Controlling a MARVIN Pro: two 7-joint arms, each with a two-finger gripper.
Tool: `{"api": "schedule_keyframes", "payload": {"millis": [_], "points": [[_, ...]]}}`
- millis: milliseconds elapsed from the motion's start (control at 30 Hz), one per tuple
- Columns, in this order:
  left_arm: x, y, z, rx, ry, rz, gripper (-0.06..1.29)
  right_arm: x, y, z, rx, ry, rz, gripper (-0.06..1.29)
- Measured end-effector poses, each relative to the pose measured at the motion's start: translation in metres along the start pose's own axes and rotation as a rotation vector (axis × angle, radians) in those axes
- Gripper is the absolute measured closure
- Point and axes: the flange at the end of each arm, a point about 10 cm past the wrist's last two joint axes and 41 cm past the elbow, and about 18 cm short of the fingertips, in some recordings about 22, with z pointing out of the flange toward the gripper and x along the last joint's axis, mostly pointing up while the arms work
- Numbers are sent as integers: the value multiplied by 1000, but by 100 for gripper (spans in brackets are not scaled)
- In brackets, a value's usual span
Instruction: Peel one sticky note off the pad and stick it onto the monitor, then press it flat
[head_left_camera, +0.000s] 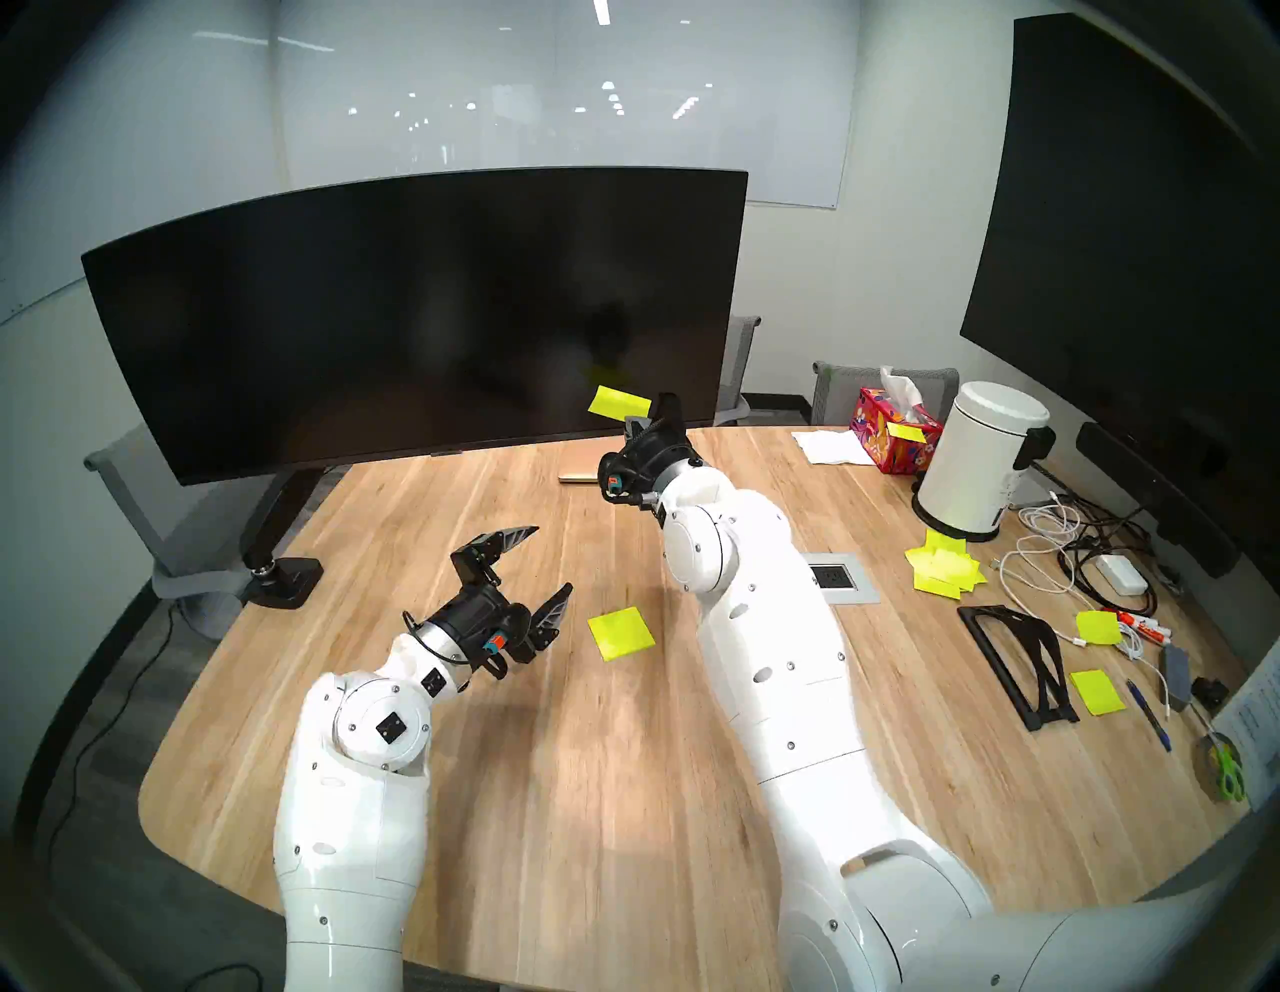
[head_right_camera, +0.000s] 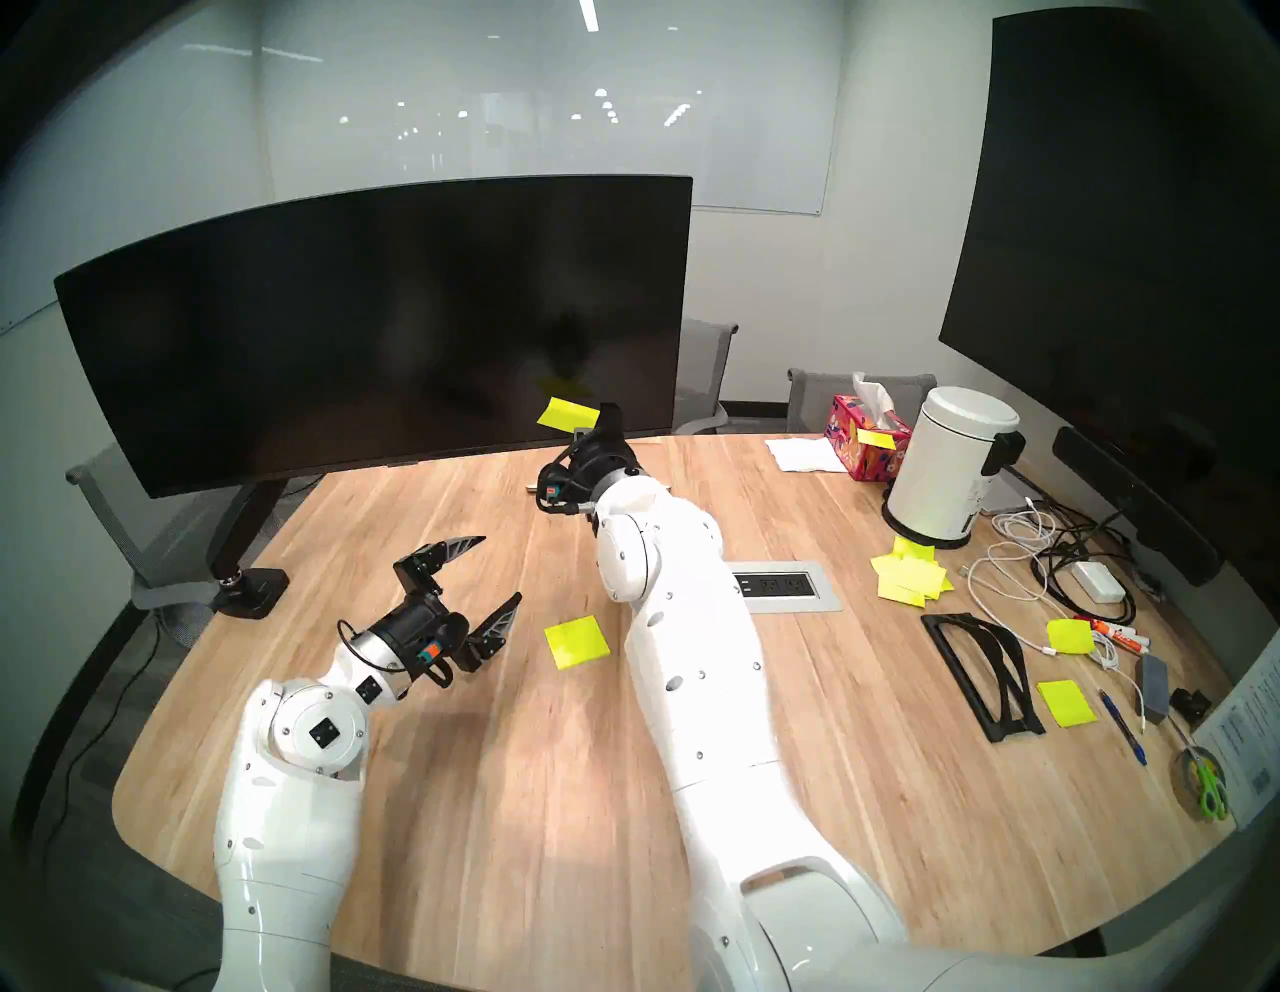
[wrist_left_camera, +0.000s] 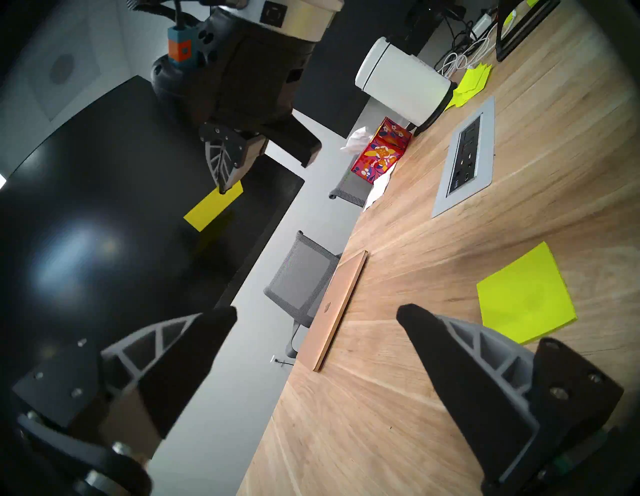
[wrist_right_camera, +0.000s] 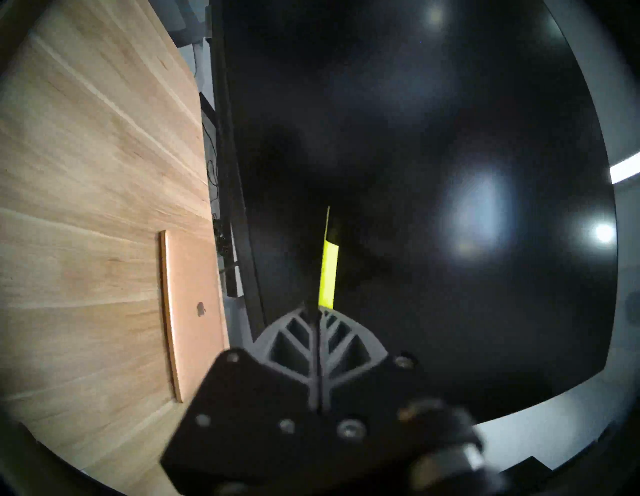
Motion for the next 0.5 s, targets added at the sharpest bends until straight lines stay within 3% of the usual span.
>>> {"api": "schedule_keyframes", "payload": {"millis": [500], "points": [[0, 0, 0, 1, 0, -1, -3, -6, -9, -15, -161, -61, -143, 125]]}}
